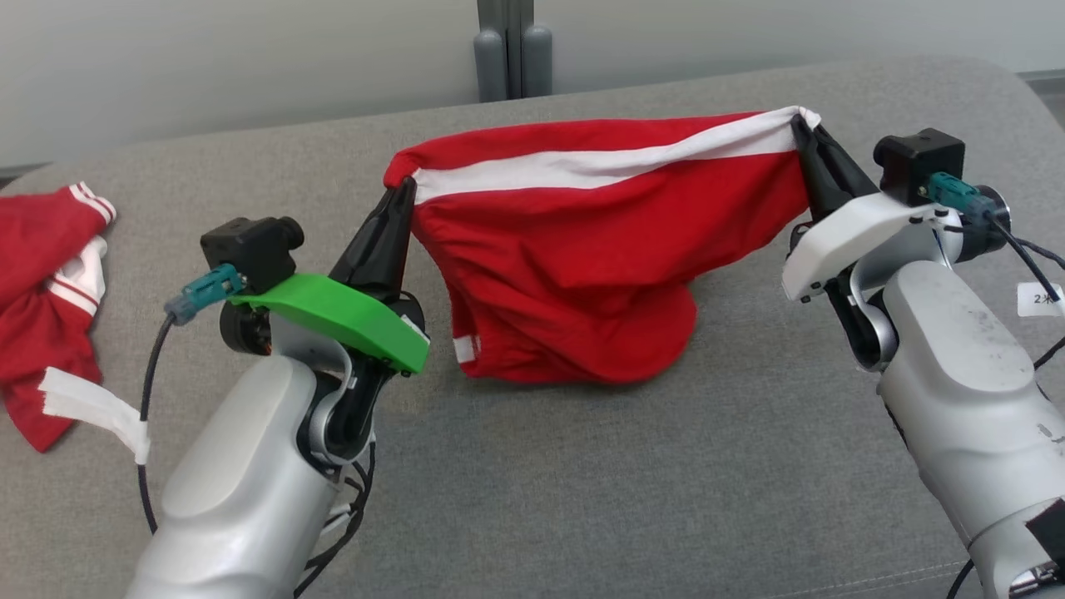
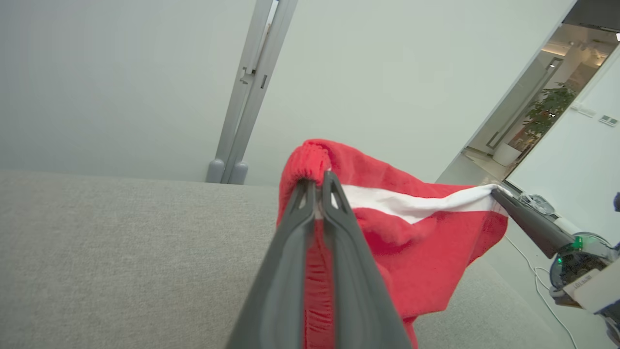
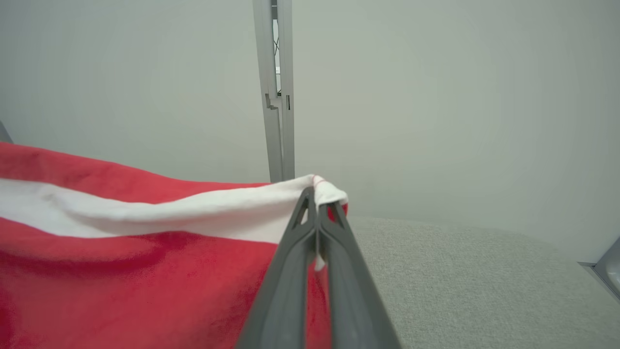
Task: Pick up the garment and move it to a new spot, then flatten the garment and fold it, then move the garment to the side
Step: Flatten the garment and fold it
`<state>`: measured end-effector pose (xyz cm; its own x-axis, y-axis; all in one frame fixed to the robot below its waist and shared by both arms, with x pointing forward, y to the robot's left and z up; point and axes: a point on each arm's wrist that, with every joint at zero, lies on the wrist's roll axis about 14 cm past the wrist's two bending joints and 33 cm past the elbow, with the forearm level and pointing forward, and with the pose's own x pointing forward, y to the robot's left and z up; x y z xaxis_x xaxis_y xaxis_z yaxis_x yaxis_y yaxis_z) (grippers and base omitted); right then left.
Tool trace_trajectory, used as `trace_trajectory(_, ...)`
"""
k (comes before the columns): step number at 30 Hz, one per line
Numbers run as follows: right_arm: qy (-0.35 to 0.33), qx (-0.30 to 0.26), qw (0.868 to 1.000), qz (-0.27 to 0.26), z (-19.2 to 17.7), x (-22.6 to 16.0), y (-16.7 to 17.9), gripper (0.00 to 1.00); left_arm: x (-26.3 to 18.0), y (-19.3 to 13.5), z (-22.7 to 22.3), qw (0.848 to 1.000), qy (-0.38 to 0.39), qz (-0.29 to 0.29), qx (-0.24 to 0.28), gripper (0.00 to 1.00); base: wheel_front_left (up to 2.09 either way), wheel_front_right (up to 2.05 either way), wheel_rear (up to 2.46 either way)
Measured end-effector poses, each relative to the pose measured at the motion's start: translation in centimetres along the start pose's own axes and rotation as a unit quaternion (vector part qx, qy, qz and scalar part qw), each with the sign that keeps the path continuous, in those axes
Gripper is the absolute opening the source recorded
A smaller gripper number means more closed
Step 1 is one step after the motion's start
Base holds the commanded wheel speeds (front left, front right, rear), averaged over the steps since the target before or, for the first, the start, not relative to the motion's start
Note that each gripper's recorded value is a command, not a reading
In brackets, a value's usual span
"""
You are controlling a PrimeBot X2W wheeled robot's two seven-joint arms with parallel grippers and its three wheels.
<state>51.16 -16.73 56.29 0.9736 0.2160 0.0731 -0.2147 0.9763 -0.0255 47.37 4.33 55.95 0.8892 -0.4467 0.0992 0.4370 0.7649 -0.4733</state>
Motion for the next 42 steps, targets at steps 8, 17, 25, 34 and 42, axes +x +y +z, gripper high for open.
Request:
trace_trajectory(8,-0.153,-0.021,0.988,-0.004,10.6,-6.1,-0.8,0.00,-3.1,-7.4,9.6,0.990,-0.108,-0.084,0.046,0.00,0.00,0.00,0.00)
trace_trajectory(17,-0.234,-0.062,0.970,-0.025,18.3,-14.6,0.3,0.00,-6.5,-13.5,14.0,0.975,-0.139,-0.152,0.087,0.00,0.00,0.00,0.00)
trace_trajectory(25,-0.174,-0.037,0.984,-0.021,15.3,-12.6,0.8,0.00,-2.6,-11.8,12.1,0.983,-0.064,-0.138,0.100,0.00,0.00,0.00,0.00)
trace_trajectory(34,-0.247,-0.042,0.967,-0.053,18.5,-2.3,-2.7,0.00,7.8,-7.9,16.4,0.977,-0.101,-0.096,0.158,0.00,0.00,0.00,0.00)
trace_trajectory(42,-0.207,-0.036,0.975,-0.075,12.3,3.5,-4.4,0.00,14.2,-5.3,10.8,0.984,-0.092,-0.110,0.102,0.00,0.00,0.00,0.00)
